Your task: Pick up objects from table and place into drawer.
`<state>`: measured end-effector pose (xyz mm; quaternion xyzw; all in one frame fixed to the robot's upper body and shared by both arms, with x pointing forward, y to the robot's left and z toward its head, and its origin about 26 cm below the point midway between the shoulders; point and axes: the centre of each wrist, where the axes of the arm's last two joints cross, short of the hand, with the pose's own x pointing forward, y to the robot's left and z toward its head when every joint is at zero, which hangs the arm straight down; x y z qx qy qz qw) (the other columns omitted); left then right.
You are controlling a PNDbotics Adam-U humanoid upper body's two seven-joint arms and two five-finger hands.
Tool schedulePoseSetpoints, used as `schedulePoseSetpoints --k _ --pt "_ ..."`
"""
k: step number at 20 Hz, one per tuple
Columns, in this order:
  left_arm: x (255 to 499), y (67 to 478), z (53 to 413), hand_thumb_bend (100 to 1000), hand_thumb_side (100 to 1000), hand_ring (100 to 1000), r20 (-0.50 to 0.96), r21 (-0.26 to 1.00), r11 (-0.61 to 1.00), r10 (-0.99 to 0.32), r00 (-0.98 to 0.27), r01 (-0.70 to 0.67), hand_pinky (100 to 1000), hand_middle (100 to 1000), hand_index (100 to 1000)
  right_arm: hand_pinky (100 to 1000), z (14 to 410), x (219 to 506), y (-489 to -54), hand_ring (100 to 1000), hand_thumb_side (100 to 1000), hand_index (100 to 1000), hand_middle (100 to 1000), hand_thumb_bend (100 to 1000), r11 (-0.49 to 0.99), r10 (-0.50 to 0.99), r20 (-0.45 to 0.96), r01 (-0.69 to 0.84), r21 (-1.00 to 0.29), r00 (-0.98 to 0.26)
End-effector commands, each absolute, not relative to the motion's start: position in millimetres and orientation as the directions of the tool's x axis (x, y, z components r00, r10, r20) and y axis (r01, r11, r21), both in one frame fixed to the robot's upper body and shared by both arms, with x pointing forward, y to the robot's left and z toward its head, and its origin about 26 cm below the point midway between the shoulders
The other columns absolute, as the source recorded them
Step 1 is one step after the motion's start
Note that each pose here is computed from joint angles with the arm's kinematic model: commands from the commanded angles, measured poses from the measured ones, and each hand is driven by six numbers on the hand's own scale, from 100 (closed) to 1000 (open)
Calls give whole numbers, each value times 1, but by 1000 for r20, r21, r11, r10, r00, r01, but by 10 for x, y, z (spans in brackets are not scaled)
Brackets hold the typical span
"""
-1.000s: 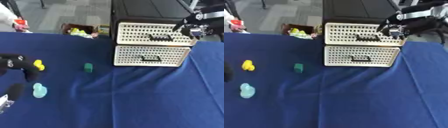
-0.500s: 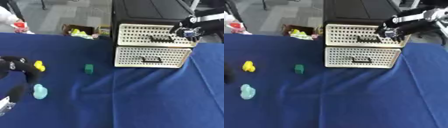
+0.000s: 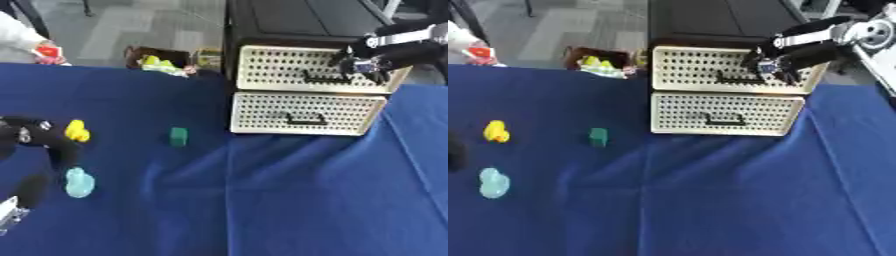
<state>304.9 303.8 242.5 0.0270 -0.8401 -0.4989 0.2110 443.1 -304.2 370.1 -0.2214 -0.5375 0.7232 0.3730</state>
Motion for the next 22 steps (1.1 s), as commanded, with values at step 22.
schedulePoseSetpoints --k 22 --pt "3033 3034 2488 100 576 531 315 855 495 -264 -912 153 412 546 768 288 3582 4449 -2970 366 1000 929 336 100 -251 794 1 -330 -910 -607"
